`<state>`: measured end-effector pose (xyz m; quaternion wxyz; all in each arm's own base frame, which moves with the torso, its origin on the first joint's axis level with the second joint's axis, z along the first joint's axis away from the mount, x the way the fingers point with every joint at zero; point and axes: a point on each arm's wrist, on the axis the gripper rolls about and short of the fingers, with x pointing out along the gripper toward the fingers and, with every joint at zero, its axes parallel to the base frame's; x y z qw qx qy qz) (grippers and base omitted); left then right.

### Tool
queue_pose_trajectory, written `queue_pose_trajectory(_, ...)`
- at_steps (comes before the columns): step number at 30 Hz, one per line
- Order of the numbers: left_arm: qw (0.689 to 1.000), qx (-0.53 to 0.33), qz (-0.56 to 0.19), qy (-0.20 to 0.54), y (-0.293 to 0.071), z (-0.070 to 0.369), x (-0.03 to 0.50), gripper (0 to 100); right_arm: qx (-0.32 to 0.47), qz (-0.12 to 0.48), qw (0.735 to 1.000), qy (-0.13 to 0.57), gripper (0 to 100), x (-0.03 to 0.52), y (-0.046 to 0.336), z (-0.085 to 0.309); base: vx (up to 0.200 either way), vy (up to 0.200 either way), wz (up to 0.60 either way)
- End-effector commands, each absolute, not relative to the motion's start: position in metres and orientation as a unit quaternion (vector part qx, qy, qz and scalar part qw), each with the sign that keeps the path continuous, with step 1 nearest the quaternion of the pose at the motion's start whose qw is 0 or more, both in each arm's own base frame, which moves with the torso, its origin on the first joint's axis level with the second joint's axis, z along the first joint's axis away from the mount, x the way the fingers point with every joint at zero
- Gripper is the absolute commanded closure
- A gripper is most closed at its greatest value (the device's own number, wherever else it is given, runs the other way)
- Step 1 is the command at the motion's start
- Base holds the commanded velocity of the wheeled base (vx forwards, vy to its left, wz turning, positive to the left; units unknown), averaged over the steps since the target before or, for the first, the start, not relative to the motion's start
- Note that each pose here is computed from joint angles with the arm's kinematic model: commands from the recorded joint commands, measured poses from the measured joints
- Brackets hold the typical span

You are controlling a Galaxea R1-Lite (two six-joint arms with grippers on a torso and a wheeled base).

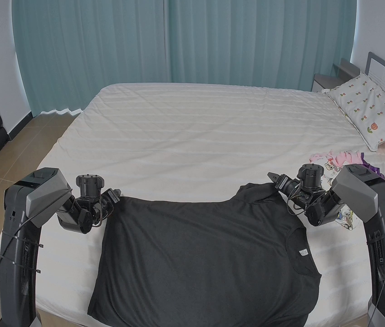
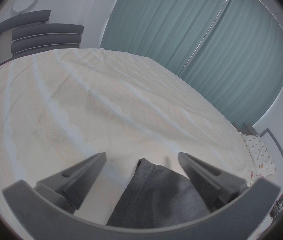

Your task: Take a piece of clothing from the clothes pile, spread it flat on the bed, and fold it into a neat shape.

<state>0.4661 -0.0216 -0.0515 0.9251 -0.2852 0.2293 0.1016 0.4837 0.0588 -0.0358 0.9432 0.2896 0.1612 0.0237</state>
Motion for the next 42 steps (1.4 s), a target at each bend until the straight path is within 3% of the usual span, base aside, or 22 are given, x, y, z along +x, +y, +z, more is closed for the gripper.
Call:
queue_pose_trajectory(1,0.925,-0.293,0.107,0.216,-0.015,-0.036,0.464,0,0.291,0.018,0.943,0.158,0,0.476,0.051,-0.023,0.000,0.000,0.00)
queue_pose_trajectory(6,0.920,-0.316,0.114,0.202,0.001,0.006,0.440,0,0.296,0.014,0.941,0.162,0,0.448,0.045,0.002,0.000,0.000,0.00)
queue_pose_trajectory(13,0.912,-0.328,0.098,0.225,0.005,0.022,0.385,0,0.299,0.003,0.939,0.173,0,0.396,0.036,0.017,0.000,0.000,0.00)
queue_pose_trajectory(18,0.904,-0.334,0.099,0.248,0.002,0.015,0.347,0,0.316,-0.007,0.932,0.177,0,0.364,0.032,0.020,0.000,0.000,0.00)
queue_pose_trajectory(31,0.874,-0.367,0.100,0.302,-0.018,-0.010,0.246,0,0.403,-0.054,0.887,0.218,0,0.284,0.021,0.005,-0.200,0.000,0.00)
queue_pose_trajectory(42,0.857,-0.343,0.098,0.373,-0.031,-0.026,0.217,0,0.413,-0.065,0.875,0.243,0,0.272,0.025,-0.014,-0.200,0.000,0.00)
